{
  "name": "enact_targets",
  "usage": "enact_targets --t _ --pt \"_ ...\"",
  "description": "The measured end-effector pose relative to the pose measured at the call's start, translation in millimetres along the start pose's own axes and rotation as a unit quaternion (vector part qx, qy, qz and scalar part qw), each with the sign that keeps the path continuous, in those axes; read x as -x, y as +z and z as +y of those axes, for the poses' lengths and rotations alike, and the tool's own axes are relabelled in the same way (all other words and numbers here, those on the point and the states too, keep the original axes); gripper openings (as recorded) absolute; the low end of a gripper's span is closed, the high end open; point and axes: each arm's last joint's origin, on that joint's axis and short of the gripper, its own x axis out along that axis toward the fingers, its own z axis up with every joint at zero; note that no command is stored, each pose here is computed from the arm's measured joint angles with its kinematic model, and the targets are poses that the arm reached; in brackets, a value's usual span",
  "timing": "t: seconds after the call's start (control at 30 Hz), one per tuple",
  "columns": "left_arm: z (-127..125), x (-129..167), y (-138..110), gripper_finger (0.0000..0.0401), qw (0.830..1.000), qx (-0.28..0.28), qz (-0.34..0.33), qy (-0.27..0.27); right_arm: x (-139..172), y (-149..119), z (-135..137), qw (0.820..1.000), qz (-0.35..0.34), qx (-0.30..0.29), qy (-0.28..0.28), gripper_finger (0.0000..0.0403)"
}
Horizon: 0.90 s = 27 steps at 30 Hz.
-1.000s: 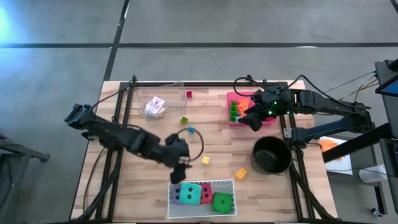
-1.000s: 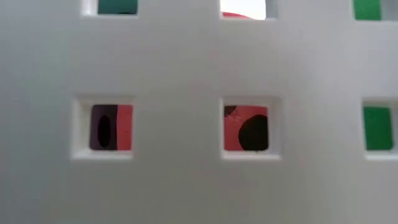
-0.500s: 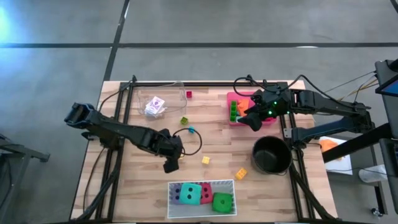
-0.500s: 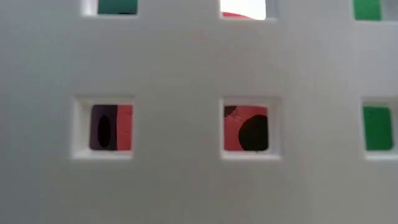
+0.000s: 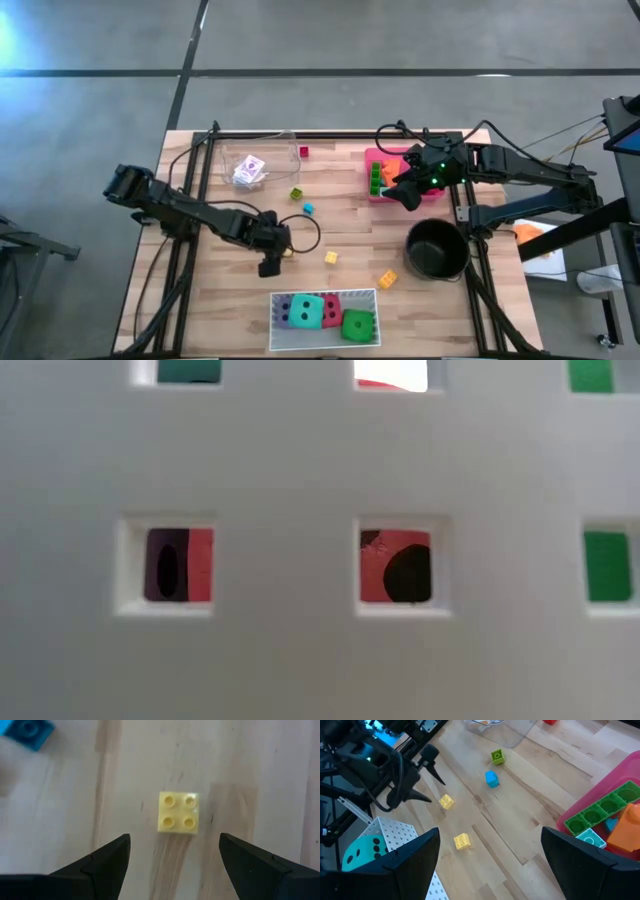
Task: Pick & Place Toys
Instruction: Put the yellow game piece into the red bin
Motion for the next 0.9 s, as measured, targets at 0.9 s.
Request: enact_targets --t 0.9 --pt "7.0 -26.2 -6.2 0.0308 0.999 -0.007 -0.049 -0.022 -8.1 11.1 8.8 0.998 -0.043 -0.002 0.035 0.034"
